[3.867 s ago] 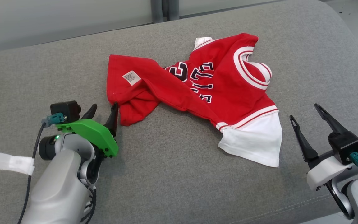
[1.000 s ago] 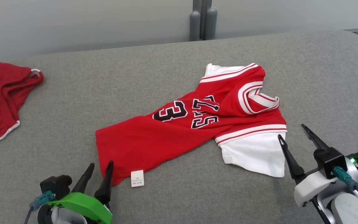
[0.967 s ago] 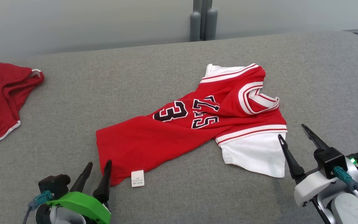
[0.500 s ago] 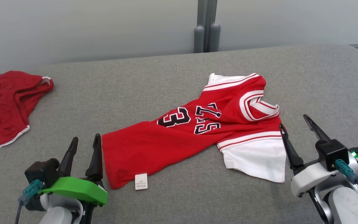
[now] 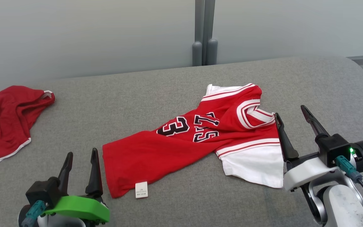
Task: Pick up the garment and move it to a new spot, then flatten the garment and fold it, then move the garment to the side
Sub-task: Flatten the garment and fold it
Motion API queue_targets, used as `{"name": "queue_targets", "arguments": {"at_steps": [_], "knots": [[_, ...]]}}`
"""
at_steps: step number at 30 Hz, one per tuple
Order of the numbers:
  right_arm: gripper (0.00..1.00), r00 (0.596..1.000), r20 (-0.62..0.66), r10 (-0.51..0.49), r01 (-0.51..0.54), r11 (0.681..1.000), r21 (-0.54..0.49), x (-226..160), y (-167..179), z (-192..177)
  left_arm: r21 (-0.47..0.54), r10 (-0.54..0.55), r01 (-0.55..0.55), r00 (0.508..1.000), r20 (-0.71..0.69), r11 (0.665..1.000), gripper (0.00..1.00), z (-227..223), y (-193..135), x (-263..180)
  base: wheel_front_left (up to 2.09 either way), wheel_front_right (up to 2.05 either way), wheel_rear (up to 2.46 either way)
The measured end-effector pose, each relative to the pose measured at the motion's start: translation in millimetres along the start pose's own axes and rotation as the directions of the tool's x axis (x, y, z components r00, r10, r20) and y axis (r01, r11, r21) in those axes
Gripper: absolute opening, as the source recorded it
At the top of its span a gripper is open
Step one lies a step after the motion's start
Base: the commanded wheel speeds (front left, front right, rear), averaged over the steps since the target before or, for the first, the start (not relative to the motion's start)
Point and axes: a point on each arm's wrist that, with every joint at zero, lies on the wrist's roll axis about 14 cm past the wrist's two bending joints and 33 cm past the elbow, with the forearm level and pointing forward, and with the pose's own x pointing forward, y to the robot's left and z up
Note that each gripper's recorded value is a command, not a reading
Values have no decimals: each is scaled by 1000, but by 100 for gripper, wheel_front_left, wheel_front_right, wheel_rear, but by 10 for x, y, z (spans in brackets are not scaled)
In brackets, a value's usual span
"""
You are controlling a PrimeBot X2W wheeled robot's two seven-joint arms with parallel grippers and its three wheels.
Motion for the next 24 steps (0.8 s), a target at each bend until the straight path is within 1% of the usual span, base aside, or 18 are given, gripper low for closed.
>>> {"name": "queue_targets", "arguments": {"at_steps": [4, 6, 8, 13, 24], "knots": [[100, 1000, 13, -11, 11, 1000, 15, -16, 4, 42, 3, 23, -23, 1000, -3, 1000, 100, -19, 16, -89, 0, 0, 0], [100, 1000, 6, -13, 13, 1000, 25, -51, 23, 15, 14, 33, -33, 999, 1, 999, 100, -14, 31, -124, 0, 0, 0], [100, 1000, -6, -18, 19, 999, 33, -88, 26, -22, 5, 42, -42, 999, -2, 999, 100, -31, 23, -167, 0, 0, 0], [100, 999, -18, -35, 35, 998, 46, -140, 1, -60, 0, 43, -43, 999, -12, 999, 100, -79, -3, -253, 0, 0, 0], [100, 999, -22, -32, 34, 997, 72, -152, 51, -67, 1, 40, -40, 999, -7, 999, 100, -79, -32, -282, 0, 0, 0]]}}
